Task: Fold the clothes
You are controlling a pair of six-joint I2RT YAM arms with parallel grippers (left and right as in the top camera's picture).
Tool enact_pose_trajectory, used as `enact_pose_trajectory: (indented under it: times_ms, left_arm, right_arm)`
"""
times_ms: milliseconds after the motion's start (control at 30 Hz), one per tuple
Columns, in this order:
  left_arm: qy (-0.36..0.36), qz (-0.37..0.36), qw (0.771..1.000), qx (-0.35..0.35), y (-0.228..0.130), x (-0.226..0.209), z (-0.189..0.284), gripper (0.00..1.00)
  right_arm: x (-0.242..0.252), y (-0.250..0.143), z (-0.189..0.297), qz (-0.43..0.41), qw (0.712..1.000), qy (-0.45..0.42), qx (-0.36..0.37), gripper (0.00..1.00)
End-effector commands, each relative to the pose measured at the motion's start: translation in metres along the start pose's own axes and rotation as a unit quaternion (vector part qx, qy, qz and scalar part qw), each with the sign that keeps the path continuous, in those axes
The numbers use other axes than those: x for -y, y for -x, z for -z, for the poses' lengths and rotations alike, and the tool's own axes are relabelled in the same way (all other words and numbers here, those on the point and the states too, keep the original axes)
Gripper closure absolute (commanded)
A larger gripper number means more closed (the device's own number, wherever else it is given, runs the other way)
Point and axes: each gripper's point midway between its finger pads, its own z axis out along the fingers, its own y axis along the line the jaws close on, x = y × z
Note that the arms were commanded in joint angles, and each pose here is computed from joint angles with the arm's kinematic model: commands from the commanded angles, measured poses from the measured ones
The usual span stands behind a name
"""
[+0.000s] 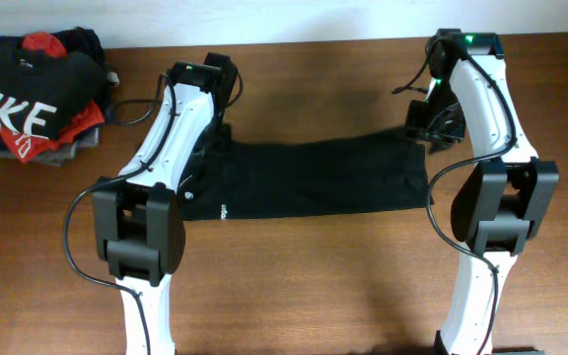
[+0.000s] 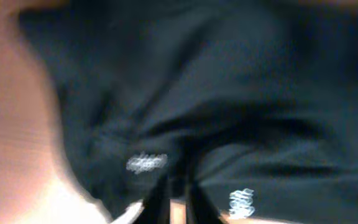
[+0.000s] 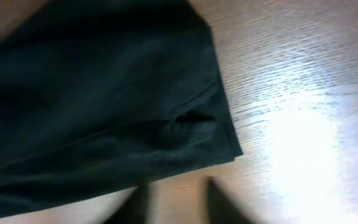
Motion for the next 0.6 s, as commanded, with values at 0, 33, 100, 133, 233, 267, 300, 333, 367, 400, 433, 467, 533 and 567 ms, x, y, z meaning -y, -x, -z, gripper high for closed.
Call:
enact_pose_trajectory:
  times_ms: [0, 33, 100, 133, 233, 267, 300, 333, 367, 400, 433, 467, 533, 567]
  left_arm:
    - [-0.155, -0.034, 0.987, 0.003, -0.003, 0.058, 0.021, 0.99]
    - [-0.167, -0.037, 0.985, 0.006, -0.002, 0.065, 0.022, 0.99]
    - [-0.178, -0.043, 0.983, 0.018, 0.002, 0.074, 0.024, 0.99]
    - [-0.179, -0.045, 0.983, 0.024, 0.004, 0.077, 0.025, 0.99]
    - [-0.183, -0.054, 0.981, 0.042, 0.01, 0.087, 0.027, 0.99]
    - [-0.184, -0.056, 0.98, 0.045, 0.011, 0.089, 0.028, 0.98]
    - [-0.185, -0.057, 0.98, 0.047, 0.012, 0.09, 0.027, 0.98]
    - [-0.185, -0.057, 0.98, 0.047, 0.012, 0.091, 0.027, 0.98]
    - [-0.185, -0.058, 0.98, 0.048, 0.013, 0.093, 0.025, 0.98]
    - [-0.185, -0.058, 0.98, 0.048, 0.014, 0.093, 0.023, 0.98]
    - [-0.185, -0.058, 0.98, 0.049, 0.015, 0.094, 0.022, 0.98]
    - [-0.185, -0.058, 0.98, 0.049, 0.017, 0.095, 0.019, 0.98]
    - [-0.184, -0.058, 0.98, 0.047, 0.019, 0.097, 0.011, 0.98]
    - [-0.183, -0.058, 0.98, 0.043, 0.019, 0.098, 0.006, 0.98]
  right_arm:
    - [-0.019, -0.01, 0.008, 0.041, 0.999, 0.012, 0.005, 0.94]
    - [-0.024, -0.012, 0.006, 0.058, 0.998, 0.011, 0.003, 0.94]
    - [-0.032, -0.015, 0.0, 0.09, 0.996, 0.007, 0.003, 0.94]
    - [-0.036, -0.015, -0.003, 0.096, 0.995, 0.007, 0.003, 0.94]
    - [-0.044, -0.015, -0.024, 0.107, 0.994, 0.001, 0.002, 0.92]
    - [-0.045, -0.016, -0.033, 0.109, 0.994, 0.0, -0.002, 0.92]
    - [-0.045, -0.017, -0.041, 0.107, 0.994, -0.001, -0.005, 0.93]
    - [-0.044, -0.017, -0.052, 0.105, 0.994, -0.002, -0.01, 0.96]
    - [-0.043, -0.018, -0.061, 0.104, 0.994, -0.003, -0.013, 0.96]
    - [-0.041, -0.018, -0.07, 0.103, 0.995, -0.003, -0.014, 0.96]
    - [-0.04, -0.018, -0.079, 0.102, 0.995, -0.003, -0.014, 0.96]
    - [-0.038, -0.018, -0.085, 0.101, 0.995, -0.003, -0.014, 0.96]
    - [-0.035, -0.019, -0.097, 0.098, 0.995, -0.003, -0.015, 0.96]
    - [-0.033, -0.019, -0.101, 0.096, 0.995, -0.003, -0.016, 0.96]
